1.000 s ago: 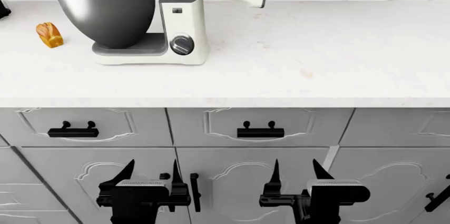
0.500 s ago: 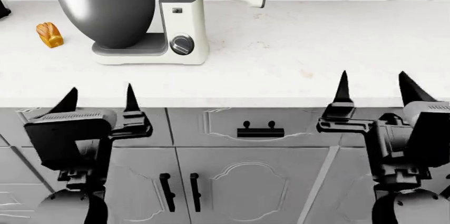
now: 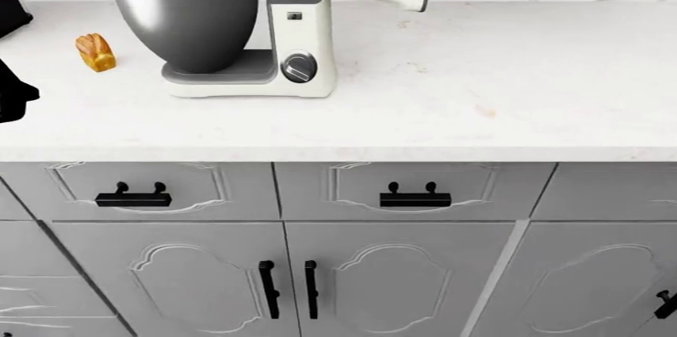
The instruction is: Place the bread in the stand mixer bowl.
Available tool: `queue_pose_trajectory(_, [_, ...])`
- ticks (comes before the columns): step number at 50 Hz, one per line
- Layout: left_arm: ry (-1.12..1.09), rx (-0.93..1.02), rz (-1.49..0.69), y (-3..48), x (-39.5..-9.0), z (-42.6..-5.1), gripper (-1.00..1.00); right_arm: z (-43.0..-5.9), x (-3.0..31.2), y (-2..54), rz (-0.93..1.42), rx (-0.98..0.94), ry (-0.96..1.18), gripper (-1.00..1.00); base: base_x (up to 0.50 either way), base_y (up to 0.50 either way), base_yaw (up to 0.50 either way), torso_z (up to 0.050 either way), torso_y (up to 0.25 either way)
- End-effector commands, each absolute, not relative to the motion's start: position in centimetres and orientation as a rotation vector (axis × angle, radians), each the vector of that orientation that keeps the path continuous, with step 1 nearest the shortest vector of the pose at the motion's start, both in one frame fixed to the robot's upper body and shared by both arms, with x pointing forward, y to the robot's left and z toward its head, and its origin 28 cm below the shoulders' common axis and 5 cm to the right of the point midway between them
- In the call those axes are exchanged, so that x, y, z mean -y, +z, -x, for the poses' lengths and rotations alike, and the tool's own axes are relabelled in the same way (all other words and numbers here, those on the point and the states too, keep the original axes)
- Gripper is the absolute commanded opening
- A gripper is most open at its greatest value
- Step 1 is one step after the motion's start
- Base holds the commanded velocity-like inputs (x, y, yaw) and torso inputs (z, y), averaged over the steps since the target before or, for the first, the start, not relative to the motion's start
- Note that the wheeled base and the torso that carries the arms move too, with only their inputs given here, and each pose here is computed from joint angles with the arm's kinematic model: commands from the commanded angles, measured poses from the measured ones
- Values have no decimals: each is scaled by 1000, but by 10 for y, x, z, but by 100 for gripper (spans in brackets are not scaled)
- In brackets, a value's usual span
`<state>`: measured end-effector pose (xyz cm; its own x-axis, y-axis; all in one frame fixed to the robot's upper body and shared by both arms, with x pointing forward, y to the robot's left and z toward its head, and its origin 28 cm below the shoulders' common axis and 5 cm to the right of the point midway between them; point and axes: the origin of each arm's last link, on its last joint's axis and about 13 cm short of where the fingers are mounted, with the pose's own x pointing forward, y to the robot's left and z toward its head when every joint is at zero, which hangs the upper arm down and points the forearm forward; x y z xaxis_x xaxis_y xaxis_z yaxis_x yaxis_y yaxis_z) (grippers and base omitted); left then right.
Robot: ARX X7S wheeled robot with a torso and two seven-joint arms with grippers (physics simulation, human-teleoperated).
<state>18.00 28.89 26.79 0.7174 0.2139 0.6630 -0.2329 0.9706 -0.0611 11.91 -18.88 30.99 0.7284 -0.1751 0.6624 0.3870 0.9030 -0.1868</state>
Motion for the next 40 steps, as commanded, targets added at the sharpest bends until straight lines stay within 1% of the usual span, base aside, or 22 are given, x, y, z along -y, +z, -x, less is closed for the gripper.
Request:
queue_pose_trajectory(1, [309,762,-29,270,-297,-171,100,-113,186,315,339,723,-287,100,0,500,0,0,0])
queue_pose_trajectory(35, [314,745,-41,265,-298,-173,100,-114,186,311,344,714,-280,100,0,499,0,0,0])
queue_pose_trajectory(40, [311,746,-43,265,-298,-172,100,-114,186,312,337,720,-279,100,0,85,0,0,0])
